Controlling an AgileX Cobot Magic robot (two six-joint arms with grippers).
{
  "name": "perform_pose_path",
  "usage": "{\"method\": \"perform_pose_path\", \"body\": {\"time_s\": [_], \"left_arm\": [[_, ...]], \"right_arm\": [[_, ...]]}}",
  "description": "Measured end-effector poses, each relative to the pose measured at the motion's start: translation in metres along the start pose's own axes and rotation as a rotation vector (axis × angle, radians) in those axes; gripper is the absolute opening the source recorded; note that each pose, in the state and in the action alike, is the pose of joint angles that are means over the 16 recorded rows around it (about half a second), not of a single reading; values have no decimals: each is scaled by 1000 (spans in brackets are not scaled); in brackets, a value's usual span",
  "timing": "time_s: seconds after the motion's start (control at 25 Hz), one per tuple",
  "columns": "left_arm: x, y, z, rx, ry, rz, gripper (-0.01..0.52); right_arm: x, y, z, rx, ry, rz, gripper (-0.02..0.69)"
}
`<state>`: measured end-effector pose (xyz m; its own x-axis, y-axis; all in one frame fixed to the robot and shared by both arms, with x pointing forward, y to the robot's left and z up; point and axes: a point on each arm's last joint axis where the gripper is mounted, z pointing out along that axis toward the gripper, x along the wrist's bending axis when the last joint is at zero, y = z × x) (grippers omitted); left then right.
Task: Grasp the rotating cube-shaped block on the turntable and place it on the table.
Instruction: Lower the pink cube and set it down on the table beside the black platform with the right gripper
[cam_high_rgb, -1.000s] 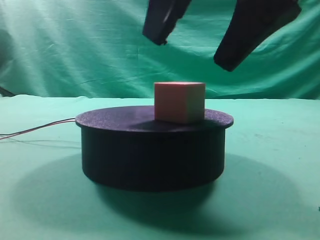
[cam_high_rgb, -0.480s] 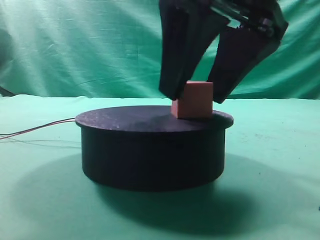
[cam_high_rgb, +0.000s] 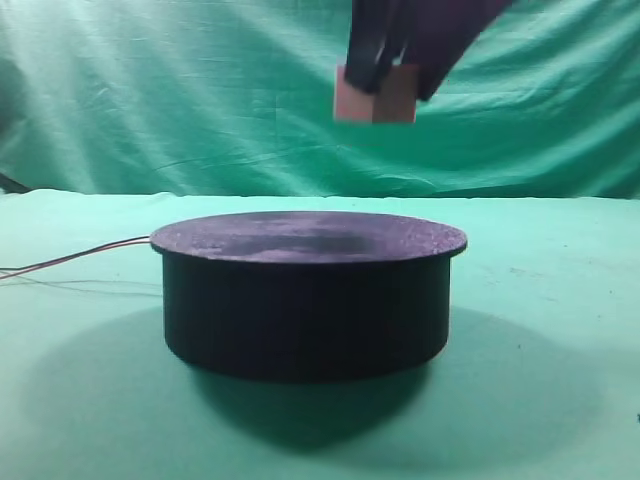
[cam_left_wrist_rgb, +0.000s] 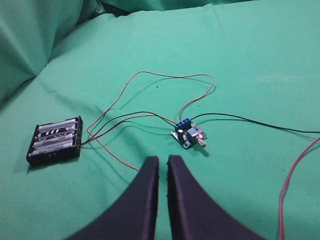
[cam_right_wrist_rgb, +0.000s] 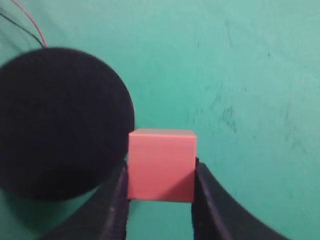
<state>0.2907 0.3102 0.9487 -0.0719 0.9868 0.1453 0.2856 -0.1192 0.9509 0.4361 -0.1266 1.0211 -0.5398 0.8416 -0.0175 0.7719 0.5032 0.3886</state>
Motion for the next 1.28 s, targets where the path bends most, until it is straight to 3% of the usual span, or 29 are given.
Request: {"method": "perform_pose_path", "body": {"time_s": [0.44, 0.92, 1.08, 1.28], "left_arm": [[0, 0, 0, 0, 0, 0, 0], [0, 0, 0, 0, 0, 0, 0], [0, 0, 0, 0, 0, 0, 0], [0, 0, 0, 0, 0, 0, 0]], "right_arm": [[-17, -51, 43, 84, -6, 154, 242], [-21, -42, 32, 82, 21, 190, 420], [-21, -36, 5, 42, 28, 192, 377], [-24, -39, -40, -39, 41, 190, 228]]}}
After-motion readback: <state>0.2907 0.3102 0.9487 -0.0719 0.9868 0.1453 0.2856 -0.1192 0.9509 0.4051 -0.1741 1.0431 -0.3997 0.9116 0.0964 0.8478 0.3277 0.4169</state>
